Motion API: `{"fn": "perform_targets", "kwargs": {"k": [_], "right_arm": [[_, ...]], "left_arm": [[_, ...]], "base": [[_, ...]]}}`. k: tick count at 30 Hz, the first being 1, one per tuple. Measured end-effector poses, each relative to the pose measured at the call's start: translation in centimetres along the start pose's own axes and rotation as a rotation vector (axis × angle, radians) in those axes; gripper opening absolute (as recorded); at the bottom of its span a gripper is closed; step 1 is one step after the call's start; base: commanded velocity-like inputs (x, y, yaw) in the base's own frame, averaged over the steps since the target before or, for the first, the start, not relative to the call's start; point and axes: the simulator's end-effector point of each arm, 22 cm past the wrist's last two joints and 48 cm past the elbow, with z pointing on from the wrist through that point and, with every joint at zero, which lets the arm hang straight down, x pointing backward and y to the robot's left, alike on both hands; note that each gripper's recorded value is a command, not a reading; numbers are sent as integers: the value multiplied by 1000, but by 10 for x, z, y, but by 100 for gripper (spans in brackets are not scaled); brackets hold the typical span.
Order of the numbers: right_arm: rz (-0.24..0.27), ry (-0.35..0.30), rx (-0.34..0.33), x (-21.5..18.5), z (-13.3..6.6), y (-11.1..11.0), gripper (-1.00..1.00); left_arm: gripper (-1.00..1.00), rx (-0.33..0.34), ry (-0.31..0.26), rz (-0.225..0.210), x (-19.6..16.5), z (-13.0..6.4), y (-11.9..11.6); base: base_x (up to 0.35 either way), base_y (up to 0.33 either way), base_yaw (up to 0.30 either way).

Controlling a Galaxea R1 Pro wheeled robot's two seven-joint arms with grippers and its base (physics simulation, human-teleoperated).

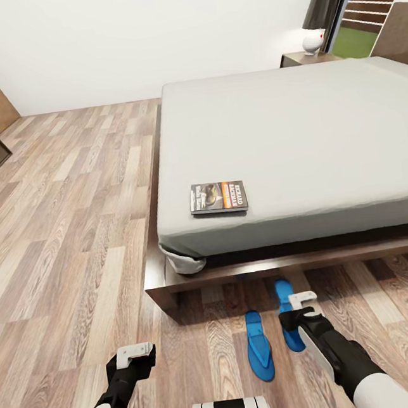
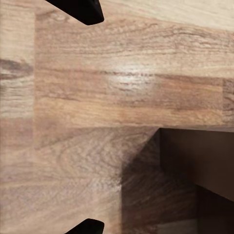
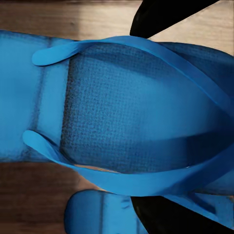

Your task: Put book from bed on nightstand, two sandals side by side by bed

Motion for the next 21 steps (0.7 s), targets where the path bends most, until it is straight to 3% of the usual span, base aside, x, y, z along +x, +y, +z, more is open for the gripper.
{"fn": "perform_targets", "kwargs": {"k": [6, 15, 18, 21], "right_arm": [[2, 7, -3, -1, 22, -8, -100], [3, 22, -27, 2, 27, -4, -100], [-2, 82, -5, 15, 37, -16, -100], [0, 80, 1, 16, 40, -19, -100]], "left_arm": [[100, 0, 0, 0, 0, 0, 0], [100, 1, 1, -1, 0, 0, -1], [100, 2, 2, -1, 0, 0, -2], [100, 3, 2, -2, 1, 0, -2]], "base": [[0, 0, 0], [0, 0, 0], [0, 0, 0], [0, 0, 0]]}}
